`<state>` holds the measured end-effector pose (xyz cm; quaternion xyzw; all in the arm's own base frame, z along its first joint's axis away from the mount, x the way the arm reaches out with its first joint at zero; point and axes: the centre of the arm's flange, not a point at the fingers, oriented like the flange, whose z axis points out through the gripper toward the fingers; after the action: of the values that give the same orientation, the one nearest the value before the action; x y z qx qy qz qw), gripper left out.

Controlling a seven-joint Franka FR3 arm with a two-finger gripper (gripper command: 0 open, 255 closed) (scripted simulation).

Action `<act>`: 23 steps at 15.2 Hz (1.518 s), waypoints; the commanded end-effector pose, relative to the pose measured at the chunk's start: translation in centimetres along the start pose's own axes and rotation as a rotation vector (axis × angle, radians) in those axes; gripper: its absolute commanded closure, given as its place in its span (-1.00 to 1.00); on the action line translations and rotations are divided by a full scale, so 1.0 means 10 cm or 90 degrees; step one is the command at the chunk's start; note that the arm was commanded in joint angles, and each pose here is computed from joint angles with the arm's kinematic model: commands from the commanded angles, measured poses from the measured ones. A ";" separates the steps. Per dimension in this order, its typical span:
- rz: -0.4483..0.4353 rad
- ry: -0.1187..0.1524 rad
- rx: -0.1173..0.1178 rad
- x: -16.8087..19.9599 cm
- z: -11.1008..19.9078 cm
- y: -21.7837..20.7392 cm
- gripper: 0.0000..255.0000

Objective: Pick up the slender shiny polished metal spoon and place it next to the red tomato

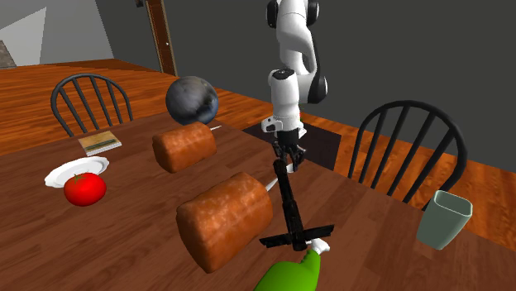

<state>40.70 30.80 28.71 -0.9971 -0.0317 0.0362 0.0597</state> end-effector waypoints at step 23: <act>0.000 0.000 0.000 -0.09 -1.25 -0.15 1.00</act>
<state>40.70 30.73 40.90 -0.9970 -0.0318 0.0360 0.0599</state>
